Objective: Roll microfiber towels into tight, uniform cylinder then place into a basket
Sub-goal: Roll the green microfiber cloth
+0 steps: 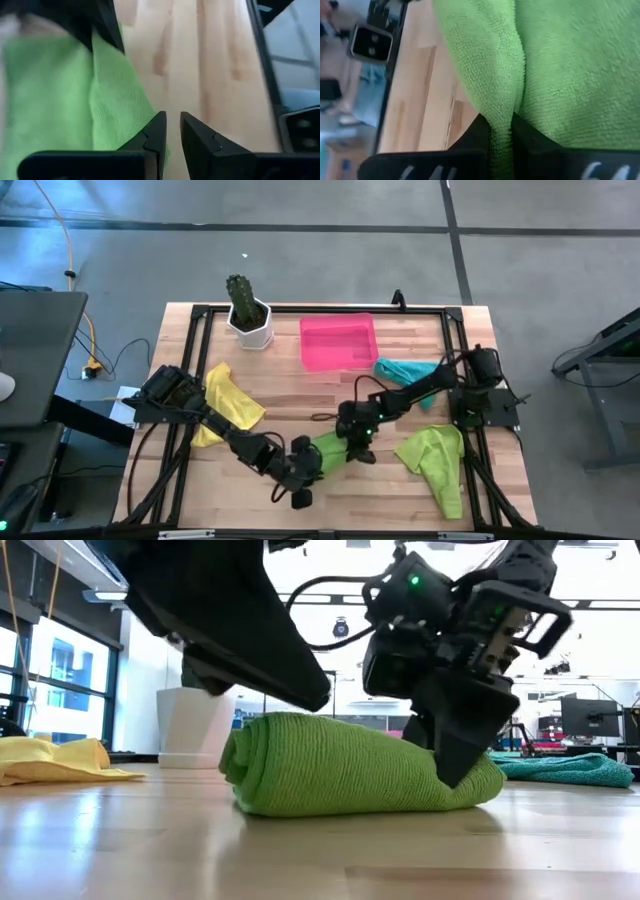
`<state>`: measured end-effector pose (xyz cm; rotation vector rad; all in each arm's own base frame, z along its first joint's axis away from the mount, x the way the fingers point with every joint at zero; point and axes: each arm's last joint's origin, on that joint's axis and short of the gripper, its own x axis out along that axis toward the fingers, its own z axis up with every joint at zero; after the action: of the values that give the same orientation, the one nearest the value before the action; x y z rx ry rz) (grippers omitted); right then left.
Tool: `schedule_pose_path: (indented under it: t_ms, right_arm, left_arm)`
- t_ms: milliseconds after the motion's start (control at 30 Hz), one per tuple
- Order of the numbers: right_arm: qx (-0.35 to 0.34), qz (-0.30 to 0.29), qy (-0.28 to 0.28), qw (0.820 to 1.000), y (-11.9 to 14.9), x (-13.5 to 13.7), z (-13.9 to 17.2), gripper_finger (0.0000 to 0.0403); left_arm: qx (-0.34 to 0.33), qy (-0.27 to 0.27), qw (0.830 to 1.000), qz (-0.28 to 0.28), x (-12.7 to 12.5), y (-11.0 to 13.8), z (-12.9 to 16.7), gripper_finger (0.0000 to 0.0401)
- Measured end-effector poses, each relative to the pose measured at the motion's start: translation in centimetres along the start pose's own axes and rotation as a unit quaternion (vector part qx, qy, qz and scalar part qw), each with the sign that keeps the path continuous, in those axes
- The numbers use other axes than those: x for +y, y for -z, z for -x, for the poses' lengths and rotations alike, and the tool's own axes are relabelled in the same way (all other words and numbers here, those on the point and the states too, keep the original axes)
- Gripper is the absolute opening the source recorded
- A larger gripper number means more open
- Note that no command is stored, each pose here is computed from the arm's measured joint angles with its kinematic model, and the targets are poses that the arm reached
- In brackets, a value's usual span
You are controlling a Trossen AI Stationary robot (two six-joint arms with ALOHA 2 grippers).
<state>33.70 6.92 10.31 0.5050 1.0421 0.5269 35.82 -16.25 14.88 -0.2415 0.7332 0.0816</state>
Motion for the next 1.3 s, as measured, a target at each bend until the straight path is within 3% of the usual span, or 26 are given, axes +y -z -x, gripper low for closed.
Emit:
schedule_pose_path:
  t_ms: [133, 300, 533, 833, 967, 1300]
  right_arm:
    - [-0.01, -0.053, 0.003, 0.999, -0.3, -0.7, 0.5, 0.0012]
    - [-0.014, -0.101, -0.001, 0.995, -0.6, -1.1, 0.9, 0.0013]
    - [-0.005, -0.143, -0.021, 0.99, -0.5, -1.0, 0.9, 0.0015]
    - [-0.002, -0.158, -0.024, 0.987, -0.5, -1.0, 0.9, 0.0017]
    - [-0.001, -0.139, -0.024, 0.99, -0.5, -1.0, 0.9, 0.0036]
    - [0.0, 0.012, -0.031, 0.999, -0.8, -0.7, 1.0, 0.0139]
  left_arm:
    - [-0.032, -0.055, 0.995, -0.076, -0.2, 0.1, 0.2, 0.0047]
    - [-0.036, -0.101, 0.988, -0.11, 0.1, 0.3, 0.2, 0.0047]
    - [0.016, -0.141, 0.987, -0.076, 1.9, 0.8, -0.1, 0.0047]
    - [0.062, -0.132, 0.989, -0.019, 3.3, 1.2, -1.1, 0.0047]
    - [0.075, -0.124, 0.989, -0.008, 3.5, 1.7, -1.9, 0.0047]
    - [0.081, -0.118, 0.99, 0.007, 3.5, 2.1, -2.4, 0.0046]
